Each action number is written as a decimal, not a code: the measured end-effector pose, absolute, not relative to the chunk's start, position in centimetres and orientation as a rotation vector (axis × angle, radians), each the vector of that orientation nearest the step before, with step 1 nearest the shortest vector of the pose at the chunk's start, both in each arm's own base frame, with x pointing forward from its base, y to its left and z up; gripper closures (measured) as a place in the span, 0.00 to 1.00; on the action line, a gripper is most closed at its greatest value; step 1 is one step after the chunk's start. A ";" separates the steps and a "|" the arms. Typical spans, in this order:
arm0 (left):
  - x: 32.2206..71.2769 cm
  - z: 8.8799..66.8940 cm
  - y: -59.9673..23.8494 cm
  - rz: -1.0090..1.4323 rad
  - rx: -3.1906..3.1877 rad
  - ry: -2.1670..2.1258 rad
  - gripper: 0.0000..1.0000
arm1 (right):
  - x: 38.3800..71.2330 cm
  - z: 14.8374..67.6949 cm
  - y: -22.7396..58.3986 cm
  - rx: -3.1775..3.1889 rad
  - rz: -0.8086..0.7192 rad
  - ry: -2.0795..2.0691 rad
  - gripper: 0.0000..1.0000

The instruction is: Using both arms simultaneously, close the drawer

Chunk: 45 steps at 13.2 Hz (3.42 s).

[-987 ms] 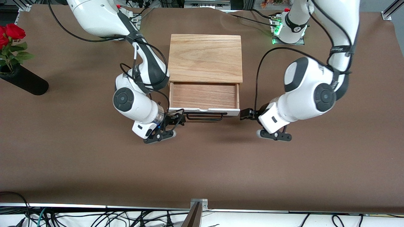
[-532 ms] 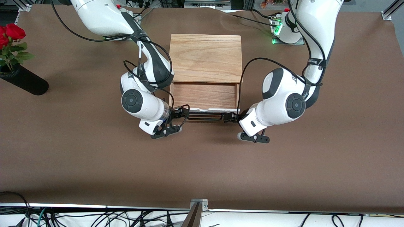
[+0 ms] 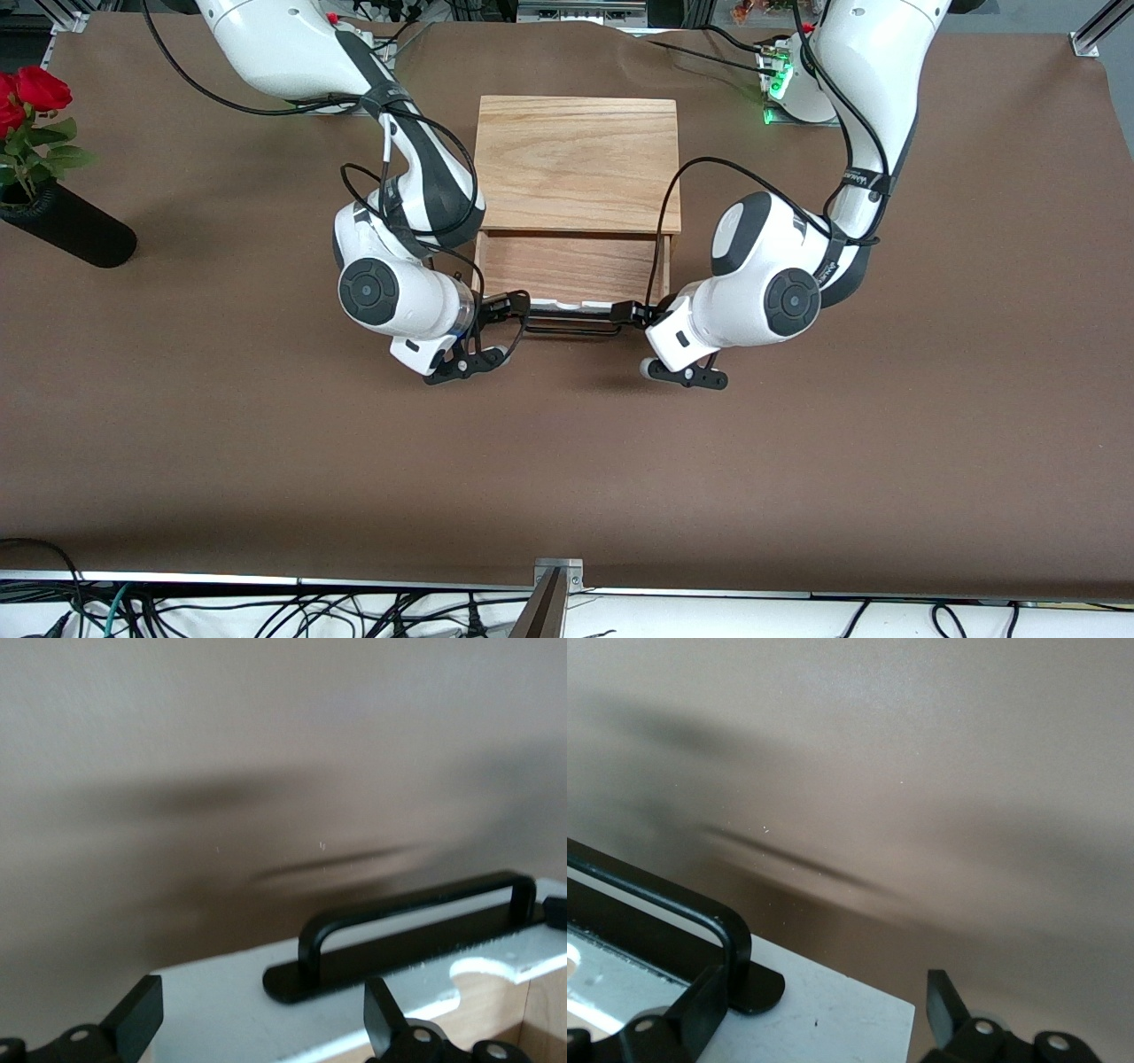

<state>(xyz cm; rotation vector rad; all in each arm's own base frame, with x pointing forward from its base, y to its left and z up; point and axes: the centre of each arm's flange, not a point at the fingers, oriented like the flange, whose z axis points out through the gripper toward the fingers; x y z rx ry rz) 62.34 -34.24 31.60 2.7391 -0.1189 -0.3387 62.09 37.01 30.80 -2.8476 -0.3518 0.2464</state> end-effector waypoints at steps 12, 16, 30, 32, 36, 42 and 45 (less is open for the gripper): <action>59.7 30.7 -34.0 -0.658 2.731 -0.106 0.00 | 59.4 30.2 38.2 -2.825 0.469 -0.406 0.00; 58.1 30.0 -33.9 -0.817 2.719 -0.137 0.00 | 57.8 29.8 38.5 -2.820 0.612 -0.444 0.00; 56.3 29.9 -32.2 -1.003 2.697 -0.149 0.00 | 55.6 29.0 38.0 -2.788 0.843 -0.471 0.00; 57.5 32.7 -30.7 -0.903 2.725 -0.130 0.00 | 55.7 29.0 38.0 -2.789 0.840 -0.470 0.00; 60.6 40.8 -24.5 -0.628 2.754 -0.033 0.00 | 58.2 30.6 37.6 -2.807 0.664 -0.430 0.00; 58.3 55.8 -18.9 -0.215 2.980 -0.076 0.00 | 66.0 37.1 28.6 -2.948 0.368 -0.339 0.00; 55.9 61.0 -15.4 -0.134 3.058 -0.046 0.00 | 68.2 40.3 23.2 -3.014 0.282 -0.231 0.00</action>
